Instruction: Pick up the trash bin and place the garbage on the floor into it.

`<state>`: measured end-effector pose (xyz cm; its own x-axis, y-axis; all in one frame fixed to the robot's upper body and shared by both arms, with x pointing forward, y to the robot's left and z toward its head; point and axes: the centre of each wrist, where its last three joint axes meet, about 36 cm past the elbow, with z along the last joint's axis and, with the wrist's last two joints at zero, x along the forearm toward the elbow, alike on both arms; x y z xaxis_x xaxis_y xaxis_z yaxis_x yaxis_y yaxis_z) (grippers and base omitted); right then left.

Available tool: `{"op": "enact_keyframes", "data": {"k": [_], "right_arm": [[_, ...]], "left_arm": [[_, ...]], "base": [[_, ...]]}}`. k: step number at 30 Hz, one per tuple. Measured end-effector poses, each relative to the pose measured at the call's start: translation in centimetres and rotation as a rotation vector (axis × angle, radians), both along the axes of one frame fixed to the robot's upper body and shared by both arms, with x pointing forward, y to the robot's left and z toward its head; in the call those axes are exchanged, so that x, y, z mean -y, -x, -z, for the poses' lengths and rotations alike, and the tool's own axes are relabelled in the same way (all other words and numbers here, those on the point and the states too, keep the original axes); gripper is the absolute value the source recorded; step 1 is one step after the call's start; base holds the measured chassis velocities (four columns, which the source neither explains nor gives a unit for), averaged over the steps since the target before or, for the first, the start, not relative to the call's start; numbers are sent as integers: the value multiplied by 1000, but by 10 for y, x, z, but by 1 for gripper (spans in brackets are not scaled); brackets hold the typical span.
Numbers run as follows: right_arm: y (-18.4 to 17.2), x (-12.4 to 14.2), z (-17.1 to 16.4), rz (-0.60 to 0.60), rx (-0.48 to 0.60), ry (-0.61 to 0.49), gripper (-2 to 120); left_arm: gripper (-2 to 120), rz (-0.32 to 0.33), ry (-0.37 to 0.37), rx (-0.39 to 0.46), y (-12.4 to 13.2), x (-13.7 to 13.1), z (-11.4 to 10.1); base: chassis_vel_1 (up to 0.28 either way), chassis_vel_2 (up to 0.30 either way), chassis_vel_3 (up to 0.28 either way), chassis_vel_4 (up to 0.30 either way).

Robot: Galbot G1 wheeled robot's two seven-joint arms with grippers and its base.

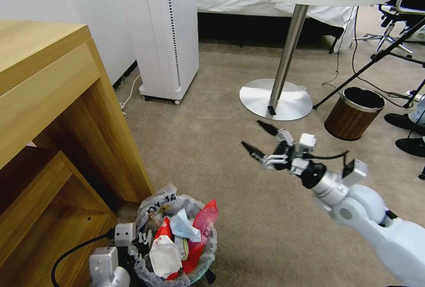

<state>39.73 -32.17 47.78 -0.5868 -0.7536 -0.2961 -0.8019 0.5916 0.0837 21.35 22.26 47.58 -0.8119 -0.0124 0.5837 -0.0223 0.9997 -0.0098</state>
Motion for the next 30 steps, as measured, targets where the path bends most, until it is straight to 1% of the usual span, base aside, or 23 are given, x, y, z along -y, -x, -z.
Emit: {"op": "enact_keyframes", "data": {"k": [2, 4, 5, 7, 8, 11, 12, 14, 18, 20, 23, 27, 30], "right_arm": [[7, 3, 4, 19, -6, 3, 100], [16, 8, 7, 47, -14, 4, 100], [16, 8, 7, 47, -14, 4, 100], [28, 21, 7, 102, -14, 9, 100], [28, 21, 7, 102, -14, 9, 100], [41, 41, 2, 169, 0, 27, 100], [41, 41, 2, 169, 0, 27, 100], [52, 53, 1, 208, 7, 39, 100], [63, 59, 3, 232, 8, 46, 100], [78, 65, 6, 260, 10, 58, 100], [88, 67, 9, 270, 8, 65, 100], [101, 70, 14, 274, 10, 71, 100], [104, 73, 15, 278, 16, 74, 100]], "left_arm": [[0, 2, 7, -1, -5, -2, -2], [0, 30, 13, -5, -8, -4, -3], [0, 30, 13, -5, -8, -4, -3], [0, 79, 5, -2, -16, -8, 0], [0, 79, 5, -2, -16, -8, 0], [0, 130, 0, -4, -26, -9, 6], [0, 130, 0, -4, -26, -9, 6], [0, 154, 9, -8, -33, -7, 8], [0, 172, 10, -23, -34, -5, 12], [0, 192, 7, -45, -36, 2, 20], [0, 199, 7, -52, -37, 5, 25], [0, 203, 0, -48, -40, 9, 32], [0, 208, -1, -44, -43, 10, 33]], "base": [[0, 0, 0, 0], [0, 0, 0, 0], [0, 0, 0, 0], [0, 0, 0, 0], [0, 0, 0, 0], [0, 0, 0, 0], [0, 0, 0, 0], [0, 0, 0, 0], [0, 0, 0, 0], [0, 0, 0, 0], [0, 0, 0, 0], [0, 0, 0, 0], [0, 0, 0, 0]]}}
